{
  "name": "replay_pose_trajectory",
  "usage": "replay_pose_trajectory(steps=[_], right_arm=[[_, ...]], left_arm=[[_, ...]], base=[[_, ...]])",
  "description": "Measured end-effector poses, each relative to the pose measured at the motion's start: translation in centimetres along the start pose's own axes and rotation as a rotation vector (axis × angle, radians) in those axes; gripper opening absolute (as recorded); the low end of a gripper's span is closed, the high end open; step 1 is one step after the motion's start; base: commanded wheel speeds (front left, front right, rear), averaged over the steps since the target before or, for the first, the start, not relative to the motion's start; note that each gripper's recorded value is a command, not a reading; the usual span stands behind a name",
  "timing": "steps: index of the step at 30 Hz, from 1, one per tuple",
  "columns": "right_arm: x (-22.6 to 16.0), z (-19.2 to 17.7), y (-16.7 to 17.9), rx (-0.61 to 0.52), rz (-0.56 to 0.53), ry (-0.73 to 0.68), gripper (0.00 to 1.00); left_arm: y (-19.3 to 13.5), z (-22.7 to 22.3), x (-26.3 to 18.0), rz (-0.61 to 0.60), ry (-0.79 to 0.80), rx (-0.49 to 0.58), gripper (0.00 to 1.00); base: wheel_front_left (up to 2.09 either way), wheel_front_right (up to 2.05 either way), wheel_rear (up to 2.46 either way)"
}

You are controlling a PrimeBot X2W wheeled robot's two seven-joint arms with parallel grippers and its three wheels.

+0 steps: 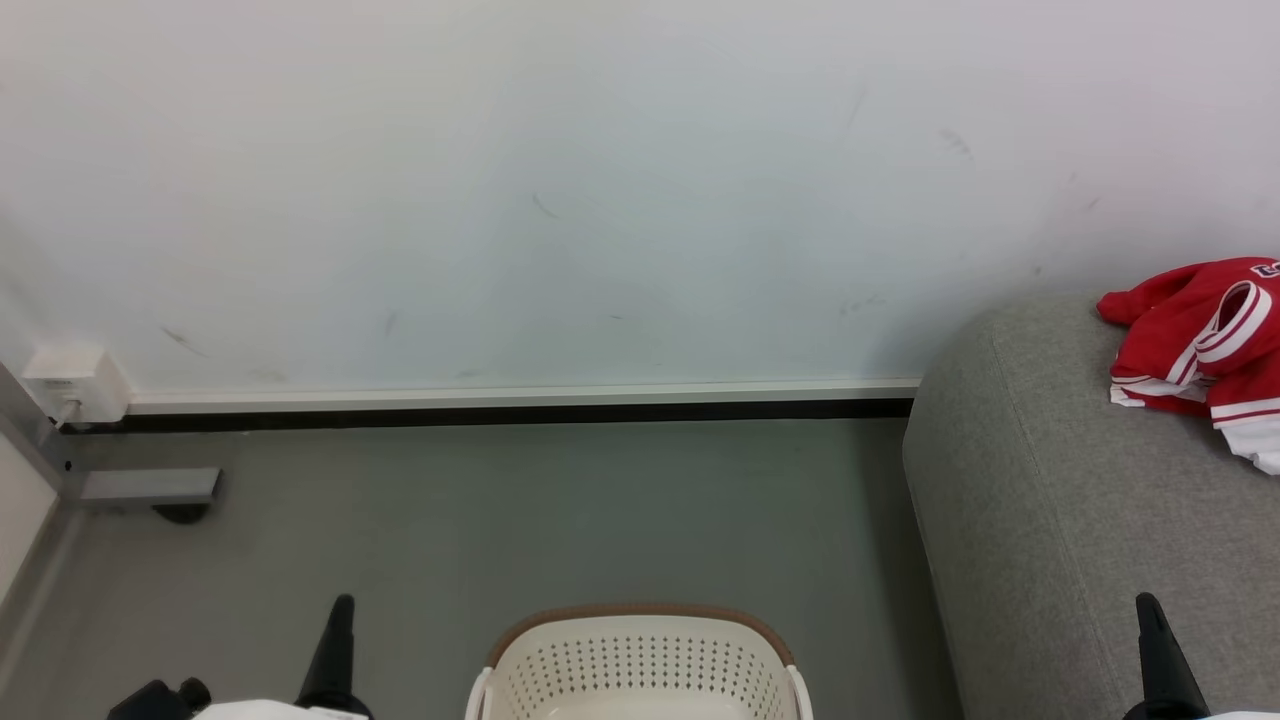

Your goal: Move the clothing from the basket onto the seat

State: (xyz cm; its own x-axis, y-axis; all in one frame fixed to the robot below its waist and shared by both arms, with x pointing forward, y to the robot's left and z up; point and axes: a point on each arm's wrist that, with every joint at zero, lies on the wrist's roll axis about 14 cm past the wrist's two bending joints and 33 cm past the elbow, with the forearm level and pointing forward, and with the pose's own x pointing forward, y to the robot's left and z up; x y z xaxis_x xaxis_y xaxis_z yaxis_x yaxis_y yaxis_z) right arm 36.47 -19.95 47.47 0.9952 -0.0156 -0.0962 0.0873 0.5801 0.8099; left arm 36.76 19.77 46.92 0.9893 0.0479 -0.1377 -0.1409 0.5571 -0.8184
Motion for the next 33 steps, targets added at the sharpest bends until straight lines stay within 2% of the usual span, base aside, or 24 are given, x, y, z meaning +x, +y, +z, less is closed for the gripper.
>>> replay_pose_trajectory(steps=[33], right_arm=[[1.1,0.7,1.2,0.326,0.030,-0.005,0.00]], left_arm=[[-1.4,1.0,0.8,-0.054,0.005,-0.317,0.00]], base=[[0.00,0.00,0.00]])
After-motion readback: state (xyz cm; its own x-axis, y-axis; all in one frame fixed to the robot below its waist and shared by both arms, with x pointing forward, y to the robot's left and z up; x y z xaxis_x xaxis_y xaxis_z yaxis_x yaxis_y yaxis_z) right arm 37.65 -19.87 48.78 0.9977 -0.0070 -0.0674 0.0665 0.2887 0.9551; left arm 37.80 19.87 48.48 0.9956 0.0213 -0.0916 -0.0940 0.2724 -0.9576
